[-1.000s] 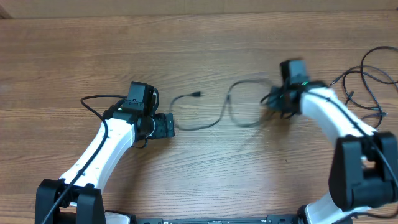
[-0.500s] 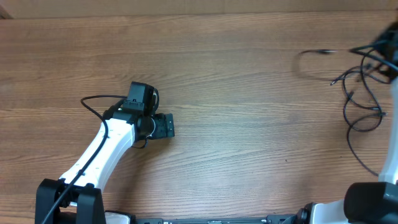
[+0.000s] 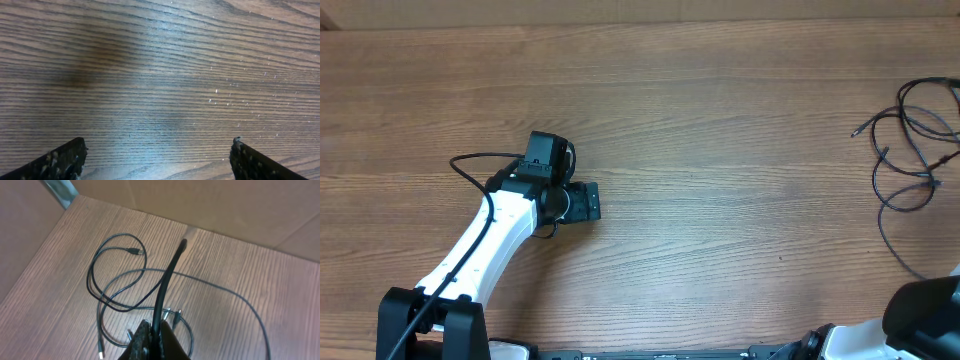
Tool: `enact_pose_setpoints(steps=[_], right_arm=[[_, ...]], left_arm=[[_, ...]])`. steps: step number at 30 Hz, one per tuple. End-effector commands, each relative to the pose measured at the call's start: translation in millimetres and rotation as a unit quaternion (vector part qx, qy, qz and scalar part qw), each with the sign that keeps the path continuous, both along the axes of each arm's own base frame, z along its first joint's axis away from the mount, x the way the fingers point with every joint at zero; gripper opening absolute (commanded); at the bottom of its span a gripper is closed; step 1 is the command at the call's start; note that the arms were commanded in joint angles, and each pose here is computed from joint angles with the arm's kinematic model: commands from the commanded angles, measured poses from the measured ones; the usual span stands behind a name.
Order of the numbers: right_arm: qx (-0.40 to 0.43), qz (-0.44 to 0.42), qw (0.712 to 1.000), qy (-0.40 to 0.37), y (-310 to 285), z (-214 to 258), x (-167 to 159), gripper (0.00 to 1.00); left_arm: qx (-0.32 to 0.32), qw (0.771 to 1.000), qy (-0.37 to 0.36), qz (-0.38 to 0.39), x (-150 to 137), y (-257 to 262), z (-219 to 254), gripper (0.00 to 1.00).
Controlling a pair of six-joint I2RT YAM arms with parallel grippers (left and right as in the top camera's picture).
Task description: Untangle cables
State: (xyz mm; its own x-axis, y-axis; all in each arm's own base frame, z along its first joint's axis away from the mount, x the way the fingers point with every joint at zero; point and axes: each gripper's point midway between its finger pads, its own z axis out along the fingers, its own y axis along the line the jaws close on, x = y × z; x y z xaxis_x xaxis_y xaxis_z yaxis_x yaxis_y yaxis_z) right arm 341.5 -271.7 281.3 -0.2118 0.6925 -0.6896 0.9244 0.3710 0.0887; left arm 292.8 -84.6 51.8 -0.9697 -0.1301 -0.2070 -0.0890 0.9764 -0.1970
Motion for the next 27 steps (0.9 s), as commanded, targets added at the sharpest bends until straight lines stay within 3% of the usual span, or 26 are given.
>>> enact_pose_setpoints(steps=[1, 2, 3, 6, 8, 14, 19, 27], right_arm=[[0.02, 0.005, 1.0, -0.003, 0.2, -12.1, 9.4, 0.04], [0.031, 0.013, 0.999, -0.005, 2.9, -16.3, 13.1, 0.04], [0.039, 0.018, 0.999, -0.006, 5.1, -19.1, 15.4, 0.13], [0.066, 0.045, 0.997, -0.009, 14.9, -27.0, 22.6, 0.54], [0.076, 0.062, 0.995, -0.01, 19.9, -28.4, 25.8, 0.68], [0.13, 0.121, 0.984, -0.007, 45.3, -37.8, 30.8, 0.85], [0.211, 0.301, 0.93, -0.005, 106.2, -43.8, 40.4, 1.0], [0.219, 0.421, 0.878, 0.058, 175.8, -53.1, 40.3, 1.0]], left_arm=[[-0.007, 1.0, 0.007, 0.01, -1.9, -1.0, -2.9, 0.91], [-0.007, 1.0, 0.007, 0.01, -2.0, -0.9, -2.9, 0.91], [-0.007, 1.0, 0.007, 0.01, -1.9, -0.9, -2.9, 0.91], [-0.007, 1.0, 0.007, 0.01, -1.7, -1.0, -2.9, 0.91], [-0.007, 1.0, 0.007, 0.01, -1.7, -0.9, -2.9, 0.91], [-0.007, 1.0, 0.007, 0.01, -1.6, -1.0, -2.7, 0.91], [-0.002, 1.0, -0.015, -0.022, 9.4, -3.2, 9.7, 0.93], [0.021, 0.996, -0.083, -0.019, 51.8, 0.6, 73.8, 1.0]])
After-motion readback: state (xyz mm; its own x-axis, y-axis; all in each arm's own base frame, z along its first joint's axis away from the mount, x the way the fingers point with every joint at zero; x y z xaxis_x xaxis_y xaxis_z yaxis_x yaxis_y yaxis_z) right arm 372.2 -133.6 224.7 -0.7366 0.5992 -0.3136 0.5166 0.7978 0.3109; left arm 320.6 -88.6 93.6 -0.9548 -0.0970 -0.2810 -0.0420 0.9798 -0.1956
